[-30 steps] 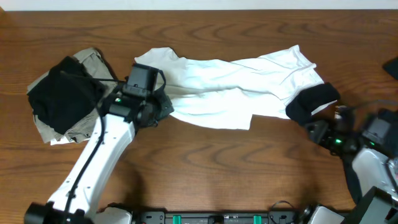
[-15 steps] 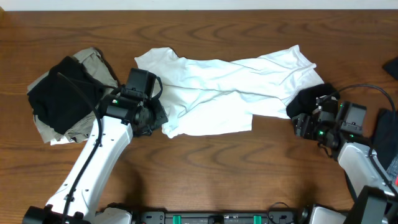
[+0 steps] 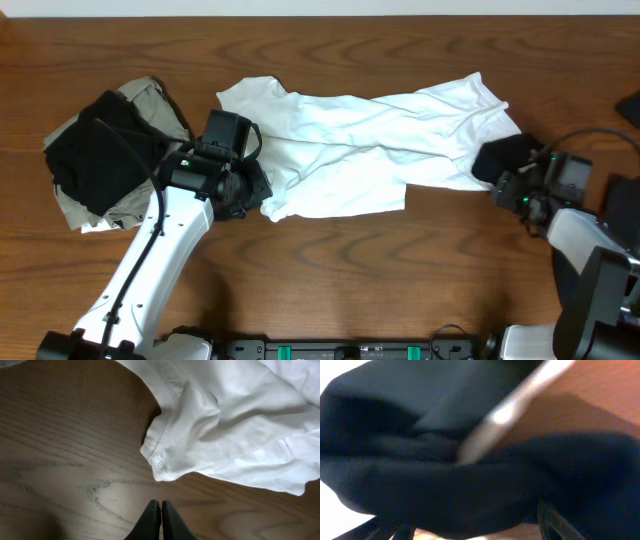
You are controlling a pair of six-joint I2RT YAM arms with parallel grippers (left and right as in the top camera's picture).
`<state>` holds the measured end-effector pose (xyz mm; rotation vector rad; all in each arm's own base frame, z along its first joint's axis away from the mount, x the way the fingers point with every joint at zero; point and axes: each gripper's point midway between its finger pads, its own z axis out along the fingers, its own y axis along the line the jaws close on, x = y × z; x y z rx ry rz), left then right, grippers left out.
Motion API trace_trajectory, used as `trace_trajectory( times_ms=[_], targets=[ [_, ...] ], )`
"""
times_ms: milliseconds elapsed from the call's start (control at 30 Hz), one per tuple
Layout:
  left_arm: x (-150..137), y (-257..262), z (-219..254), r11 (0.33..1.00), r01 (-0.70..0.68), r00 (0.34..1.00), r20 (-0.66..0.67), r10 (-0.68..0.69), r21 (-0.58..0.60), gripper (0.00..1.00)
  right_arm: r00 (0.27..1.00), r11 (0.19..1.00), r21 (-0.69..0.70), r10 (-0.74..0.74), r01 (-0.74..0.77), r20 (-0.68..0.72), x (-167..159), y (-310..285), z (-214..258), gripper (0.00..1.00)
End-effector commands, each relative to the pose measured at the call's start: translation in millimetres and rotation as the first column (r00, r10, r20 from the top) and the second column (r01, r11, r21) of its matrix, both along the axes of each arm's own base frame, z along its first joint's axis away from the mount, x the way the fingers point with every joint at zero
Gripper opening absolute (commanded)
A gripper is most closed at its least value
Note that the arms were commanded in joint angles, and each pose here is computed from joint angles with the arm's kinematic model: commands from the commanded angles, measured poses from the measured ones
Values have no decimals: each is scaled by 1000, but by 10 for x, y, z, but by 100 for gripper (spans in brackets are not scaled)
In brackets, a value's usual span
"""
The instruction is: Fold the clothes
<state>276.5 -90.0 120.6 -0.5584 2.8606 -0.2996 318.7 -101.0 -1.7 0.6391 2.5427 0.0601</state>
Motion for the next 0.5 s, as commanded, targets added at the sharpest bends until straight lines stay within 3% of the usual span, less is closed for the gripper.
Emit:
trace_trajectory(
  times_ms=[0,233,367,467],
  targets=[
    [9,11,30,1000,11,1000,8,-11,1,7,934,947,-77,-320,311,-162,-560,-513,-316,76],
    [8,12,30,1000,11,1000,7,-11,1,7,788,791,-30,-611,611,-70,-732,-1193,-55,77],
    [8,12,30,1000,11,1000,7,-11,1,8,751,750,37,-658,660,-60,-804,-1299,-45,77],
    [8,12,30,1000,11,1000,7,-11,1,16,732,729,64,-679,681,-58,-826,-1328,-42,77]
  ],
)
